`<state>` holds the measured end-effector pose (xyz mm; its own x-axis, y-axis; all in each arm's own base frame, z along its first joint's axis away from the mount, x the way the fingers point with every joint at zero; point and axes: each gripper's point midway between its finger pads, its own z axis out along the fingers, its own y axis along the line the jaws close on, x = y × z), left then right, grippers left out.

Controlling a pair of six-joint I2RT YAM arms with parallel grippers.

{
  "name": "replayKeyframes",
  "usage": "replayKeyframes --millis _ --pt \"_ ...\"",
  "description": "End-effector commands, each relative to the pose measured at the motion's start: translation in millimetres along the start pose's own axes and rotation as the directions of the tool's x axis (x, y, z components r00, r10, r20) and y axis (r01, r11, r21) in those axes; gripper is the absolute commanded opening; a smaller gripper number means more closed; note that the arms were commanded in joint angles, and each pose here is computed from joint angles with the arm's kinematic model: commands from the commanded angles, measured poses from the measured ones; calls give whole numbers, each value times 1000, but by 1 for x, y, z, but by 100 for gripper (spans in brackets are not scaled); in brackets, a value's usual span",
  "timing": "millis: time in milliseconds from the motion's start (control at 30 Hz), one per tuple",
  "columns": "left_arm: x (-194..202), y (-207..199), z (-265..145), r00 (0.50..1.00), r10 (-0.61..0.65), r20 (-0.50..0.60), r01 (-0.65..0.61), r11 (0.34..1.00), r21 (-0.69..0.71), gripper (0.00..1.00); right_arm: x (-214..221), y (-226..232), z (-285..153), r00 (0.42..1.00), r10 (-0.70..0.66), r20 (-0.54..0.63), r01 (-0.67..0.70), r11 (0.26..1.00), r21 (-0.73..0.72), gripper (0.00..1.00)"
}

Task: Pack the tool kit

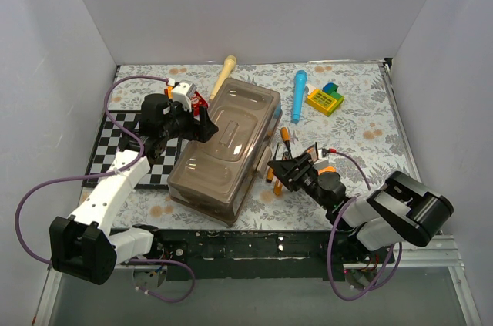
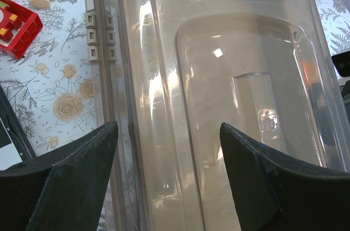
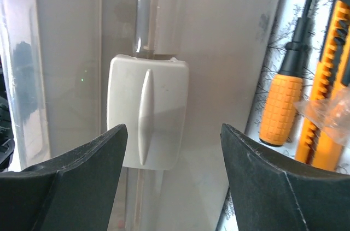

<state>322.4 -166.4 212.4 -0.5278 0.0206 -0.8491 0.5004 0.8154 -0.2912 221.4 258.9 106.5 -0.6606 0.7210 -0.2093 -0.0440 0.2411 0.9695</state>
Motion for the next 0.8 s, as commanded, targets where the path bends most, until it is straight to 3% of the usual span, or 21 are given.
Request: replayKeyframes --millis 0,767 --pt "18 5 -3 999 8 -53 -9 1000 -26 75 -13 80 4 999 16 47 -2 960 -280 78" --pt "20 8 -1 998 4 -64 -6 999 -33 74 -6 90 16 997 70 22 -60 954 -294 74"
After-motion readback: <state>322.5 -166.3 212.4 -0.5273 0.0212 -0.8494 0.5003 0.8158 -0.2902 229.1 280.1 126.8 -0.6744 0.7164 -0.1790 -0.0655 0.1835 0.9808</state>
